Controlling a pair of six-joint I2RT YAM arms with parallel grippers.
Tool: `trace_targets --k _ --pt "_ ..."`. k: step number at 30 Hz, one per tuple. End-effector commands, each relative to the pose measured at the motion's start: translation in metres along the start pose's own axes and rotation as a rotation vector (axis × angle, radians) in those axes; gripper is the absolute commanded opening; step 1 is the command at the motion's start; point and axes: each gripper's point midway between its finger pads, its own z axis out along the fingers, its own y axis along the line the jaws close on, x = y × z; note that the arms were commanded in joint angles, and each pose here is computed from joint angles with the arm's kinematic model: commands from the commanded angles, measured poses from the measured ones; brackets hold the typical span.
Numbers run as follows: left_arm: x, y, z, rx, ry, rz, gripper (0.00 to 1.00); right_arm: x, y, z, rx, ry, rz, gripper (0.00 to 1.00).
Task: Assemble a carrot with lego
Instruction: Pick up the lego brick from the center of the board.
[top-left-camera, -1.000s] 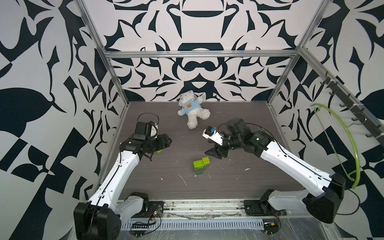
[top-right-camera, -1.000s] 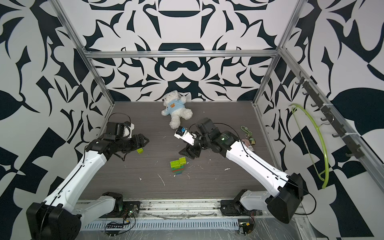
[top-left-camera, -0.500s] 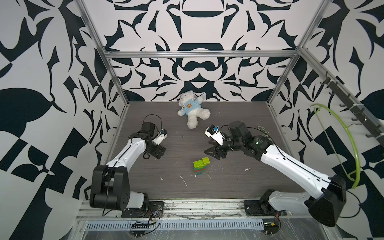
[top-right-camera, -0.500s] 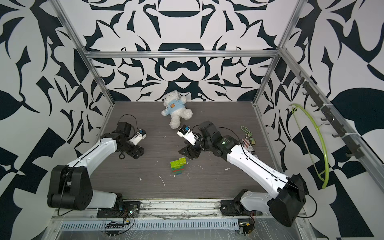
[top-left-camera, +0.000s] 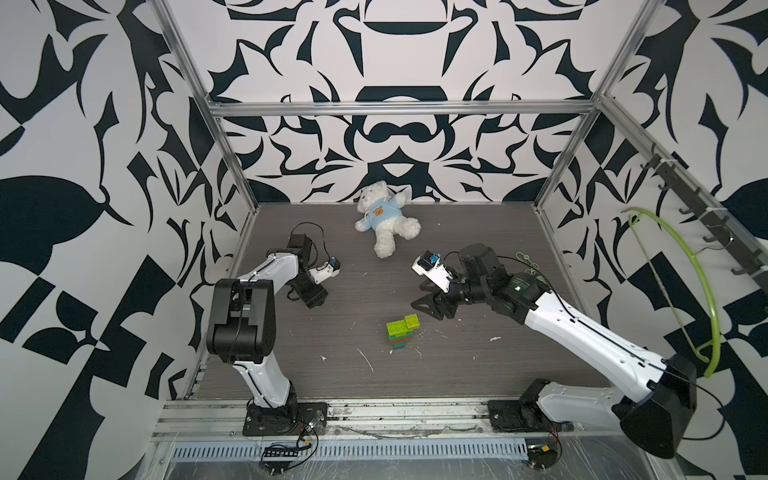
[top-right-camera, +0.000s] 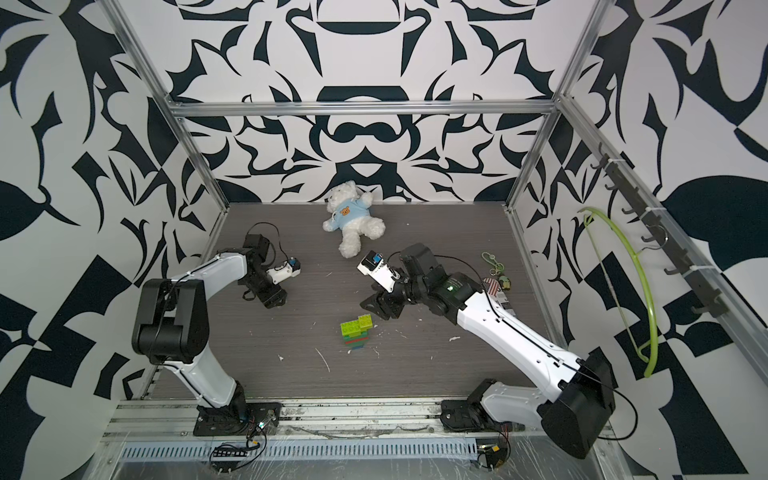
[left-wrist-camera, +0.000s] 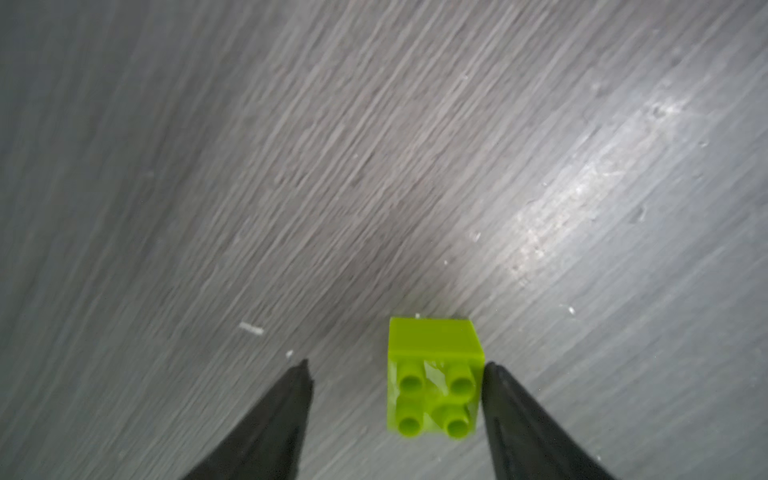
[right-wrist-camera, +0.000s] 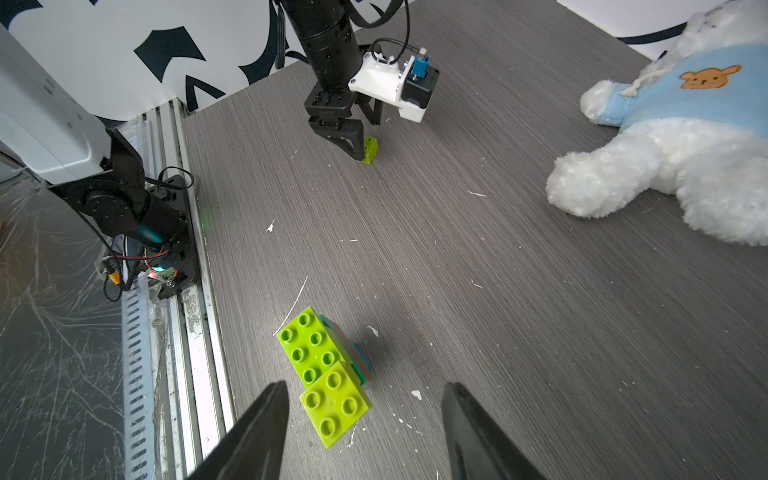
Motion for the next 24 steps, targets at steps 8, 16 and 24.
trace_targets --k 8,16,24 --pt "0.000 -0.017 0.002 0.120 0.008 -0.005 0.35 0.001 -0.006 0.000 0.027 0.019 -0.007 0.62" --pt "-0.006 -0.019 -0.020 0.133 -0.013 -0.061 0.19 0.002 -0.013 -0.007 0.049 0.014 0.086 0.62" --pt "-0.048 -0.104 -0.121 0.116 -0.179 0.131 0.15 0.023 -0.024 -0.029 -0.037 0.032 0.476 0.64"
